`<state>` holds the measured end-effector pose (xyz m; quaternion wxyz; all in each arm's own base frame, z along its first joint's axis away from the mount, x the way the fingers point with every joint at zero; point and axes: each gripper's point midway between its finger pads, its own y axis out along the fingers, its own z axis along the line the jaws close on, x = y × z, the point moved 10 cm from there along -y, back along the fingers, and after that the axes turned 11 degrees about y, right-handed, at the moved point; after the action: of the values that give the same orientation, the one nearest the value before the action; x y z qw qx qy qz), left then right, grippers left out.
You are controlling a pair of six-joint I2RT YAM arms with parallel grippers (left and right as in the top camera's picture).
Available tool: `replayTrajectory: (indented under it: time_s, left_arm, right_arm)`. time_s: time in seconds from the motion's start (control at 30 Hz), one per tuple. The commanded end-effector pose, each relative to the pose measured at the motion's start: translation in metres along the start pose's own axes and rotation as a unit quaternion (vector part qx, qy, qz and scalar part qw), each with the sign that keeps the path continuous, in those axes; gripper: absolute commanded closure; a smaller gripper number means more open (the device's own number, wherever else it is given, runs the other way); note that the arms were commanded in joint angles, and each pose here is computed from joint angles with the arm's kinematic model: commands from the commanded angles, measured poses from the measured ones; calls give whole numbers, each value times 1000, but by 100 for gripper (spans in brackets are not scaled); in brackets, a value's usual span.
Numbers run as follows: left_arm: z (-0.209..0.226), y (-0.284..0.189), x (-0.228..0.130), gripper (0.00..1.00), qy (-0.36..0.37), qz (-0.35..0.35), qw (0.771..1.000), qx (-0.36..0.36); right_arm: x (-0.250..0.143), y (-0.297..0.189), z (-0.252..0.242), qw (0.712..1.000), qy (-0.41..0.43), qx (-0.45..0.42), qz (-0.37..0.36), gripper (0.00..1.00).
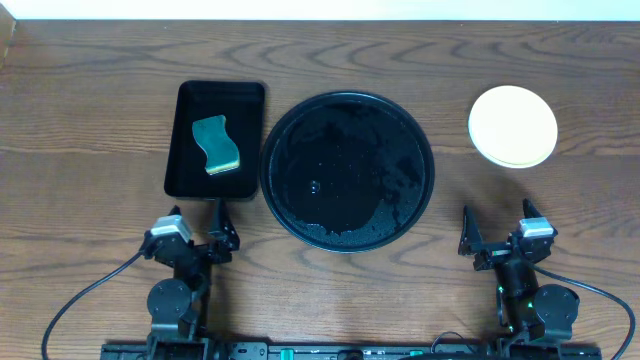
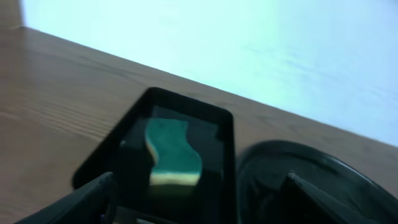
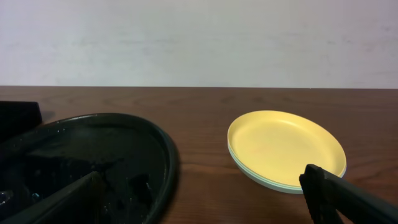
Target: Clean dirty plates on tray and stack at the side
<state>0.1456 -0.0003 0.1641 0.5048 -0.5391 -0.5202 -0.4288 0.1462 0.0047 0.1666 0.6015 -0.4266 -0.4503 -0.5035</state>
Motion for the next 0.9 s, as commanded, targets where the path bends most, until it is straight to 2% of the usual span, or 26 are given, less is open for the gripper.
replayTrajectory:
  time_s: [0.0, 0.13, 0.27, 0.4, 0.87]
  left_arm:
    - [8, 0, -9, 16, 8, 14, 999, 52]
    - [8, 0, -9, 16, 33, 16, 998, 49]
    - [4, 0, -11, 16, 96, 24, 995, 19]
    - [4, 0, -11, 16, 128, 25, 991, 18]
    - [2, 0, -12, 16, 136, 27, 990, 2]
  right_arm:
    - [0, 0, 0, 1000, 0, 3, 0, 1]
    - [0, 0, 0, 1000, 0, 3, 0, 1]
    - [0, 0, 0, 1000, 0, 3, 0, 1]
    - [0, 0, 0, 1000, 0, 3, 0, 1]
    - [0, 0, 0, 1000, 0, 3, 0, 1]
